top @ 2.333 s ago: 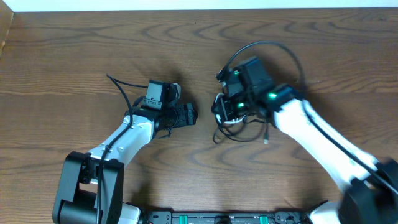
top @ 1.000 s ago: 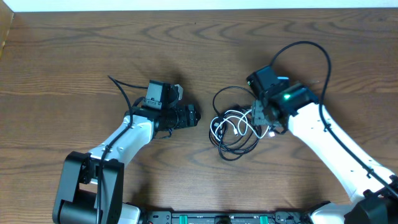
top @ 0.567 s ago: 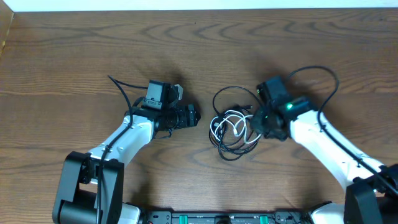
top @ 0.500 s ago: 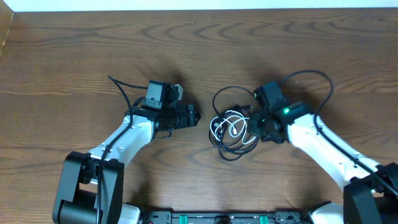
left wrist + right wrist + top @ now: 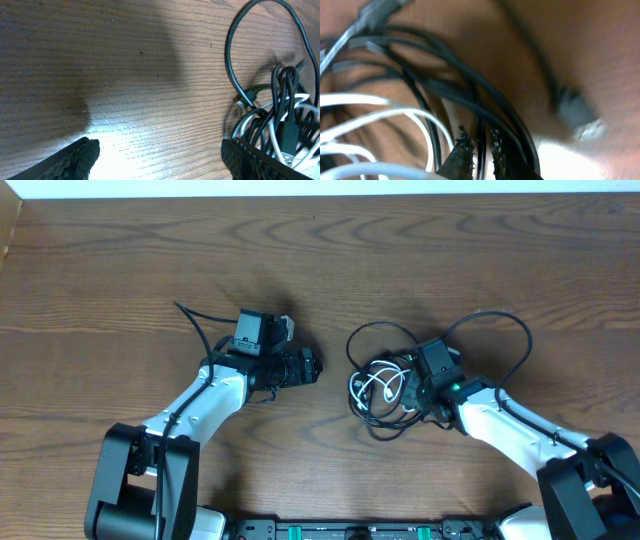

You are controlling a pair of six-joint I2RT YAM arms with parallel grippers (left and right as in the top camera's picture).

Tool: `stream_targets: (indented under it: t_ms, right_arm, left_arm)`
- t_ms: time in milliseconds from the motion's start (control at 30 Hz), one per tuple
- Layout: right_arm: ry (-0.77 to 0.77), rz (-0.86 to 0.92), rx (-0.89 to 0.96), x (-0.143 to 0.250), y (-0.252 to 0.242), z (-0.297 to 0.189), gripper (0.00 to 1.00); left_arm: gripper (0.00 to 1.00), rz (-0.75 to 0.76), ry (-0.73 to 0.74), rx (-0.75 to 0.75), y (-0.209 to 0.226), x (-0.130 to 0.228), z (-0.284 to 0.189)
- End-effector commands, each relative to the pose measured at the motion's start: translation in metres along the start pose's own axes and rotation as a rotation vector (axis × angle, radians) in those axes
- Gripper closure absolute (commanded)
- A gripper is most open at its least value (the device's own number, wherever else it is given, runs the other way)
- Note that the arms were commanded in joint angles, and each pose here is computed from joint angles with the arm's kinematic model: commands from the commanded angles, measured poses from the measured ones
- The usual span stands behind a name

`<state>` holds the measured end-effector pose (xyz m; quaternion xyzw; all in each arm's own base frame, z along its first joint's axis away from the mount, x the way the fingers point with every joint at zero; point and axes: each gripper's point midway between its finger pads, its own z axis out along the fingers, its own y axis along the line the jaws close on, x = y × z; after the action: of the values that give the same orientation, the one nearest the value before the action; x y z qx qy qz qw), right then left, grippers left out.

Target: Untangle cables

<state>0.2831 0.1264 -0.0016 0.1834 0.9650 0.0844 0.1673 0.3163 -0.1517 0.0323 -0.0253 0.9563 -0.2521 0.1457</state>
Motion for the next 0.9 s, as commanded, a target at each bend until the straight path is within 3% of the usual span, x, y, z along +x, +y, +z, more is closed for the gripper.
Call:
stream_targets:
  t_ms: [0,300,567,600,767,867]
  right_arm:
    - [-0.101,-0.053,0.135,-0.025,-0.035,0.016,0.88]
    - [-0.223,-0.188,-0.296,-0.069,0.054,0.022,0.87]
    - [-0.194,-0.366,-0.33,-0.069,0.096,0.015,0.86]
    - [-0.182,-0.38,-0.307,-0.072,0.096,0.009,0.84]
    - [-0.151,-0.349,-0.067,-0.101,0.062,-0.05,0.45]
    - [-0.147,-0.322,-0.003,-0.11,0.043,-0.102,0.32]
  left_arm:
    - [0.16,0.023,-0.009,0.014,-0.005,-0.002,-0.003]
    - [0.15,0.024,-0.009,0.014,-0.005,-0.002,-0.003]
    - [0.16,0.024,-0.008,0.014,-0.005,-0.002,-0.003]
    - [0.15,0.023,-0.008,0.014,-0.005,-0.002,-0.003]
    - [0.16,0.024,-0.009,0.014,-0.005,-0.002,-0.003]
    - [0.16,0.024,-0.009,0.014,-0.005,-0.002,-0.003]
